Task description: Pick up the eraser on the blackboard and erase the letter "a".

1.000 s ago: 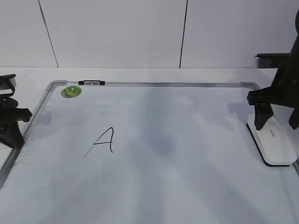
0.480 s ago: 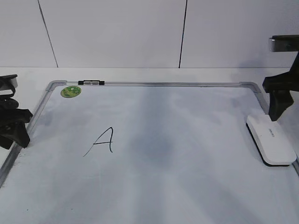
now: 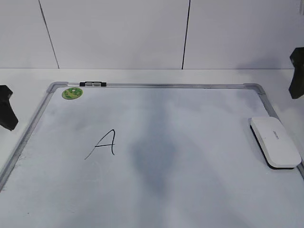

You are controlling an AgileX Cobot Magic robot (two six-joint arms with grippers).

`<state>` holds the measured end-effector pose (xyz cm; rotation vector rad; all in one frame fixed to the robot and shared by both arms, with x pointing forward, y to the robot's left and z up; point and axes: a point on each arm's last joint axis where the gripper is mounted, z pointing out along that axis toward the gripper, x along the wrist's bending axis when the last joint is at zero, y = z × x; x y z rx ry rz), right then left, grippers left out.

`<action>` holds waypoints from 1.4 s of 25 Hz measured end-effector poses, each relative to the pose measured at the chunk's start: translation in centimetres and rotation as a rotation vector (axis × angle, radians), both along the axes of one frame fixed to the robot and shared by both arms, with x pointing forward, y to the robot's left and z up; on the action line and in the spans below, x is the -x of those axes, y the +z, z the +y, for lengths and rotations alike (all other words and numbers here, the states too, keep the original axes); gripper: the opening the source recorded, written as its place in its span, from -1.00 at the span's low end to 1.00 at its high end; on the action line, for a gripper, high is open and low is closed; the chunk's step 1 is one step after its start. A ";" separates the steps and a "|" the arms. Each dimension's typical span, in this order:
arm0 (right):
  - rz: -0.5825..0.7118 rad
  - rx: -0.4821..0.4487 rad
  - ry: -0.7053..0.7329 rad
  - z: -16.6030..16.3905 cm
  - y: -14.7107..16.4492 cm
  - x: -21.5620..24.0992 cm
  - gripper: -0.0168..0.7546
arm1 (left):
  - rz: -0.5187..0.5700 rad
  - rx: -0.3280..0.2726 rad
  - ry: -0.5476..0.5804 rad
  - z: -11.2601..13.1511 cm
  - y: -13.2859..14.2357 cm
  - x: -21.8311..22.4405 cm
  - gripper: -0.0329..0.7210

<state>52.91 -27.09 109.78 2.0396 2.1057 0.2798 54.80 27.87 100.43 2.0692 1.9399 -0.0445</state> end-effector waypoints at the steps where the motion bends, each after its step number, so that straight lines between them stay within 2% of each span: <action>1: -0.018 -0.012 0.004 0.0 0.6 0.5 0.64 | -0.001 0.003 -0.006 0.0 0.7 0.5 0.27; 9: -0.066 -0.030 0.023 -0.3 1.8 5.8 0.63 | -0.015 0.025 -0.033 -0.3 6.6 5.5 0.27; 15: -0.106 -0.031 0.032 -0.9 1.5 11.2 0.60 | -0.133 0.030 -0.001 -0.2 10.3 9.0 0.27; 21: -0.197 -0.046 0.034 -1.4 1.3 16.6 0.59 | -0.301 0.043 0.001 -0.6 13.8 13.6 0.27; 26: -0.278 -0.063 0.028 -1.7 0.7 20.2 0.58 | -0.386 0.052 -0.008 -0.6 13.8 18.3 0.24; 35: -0.457 -0.089 0.027 -2.2 0.0 25.6 0.58 | -0.548 0.066 -0.030 -0.4 11.1 27.0 0.11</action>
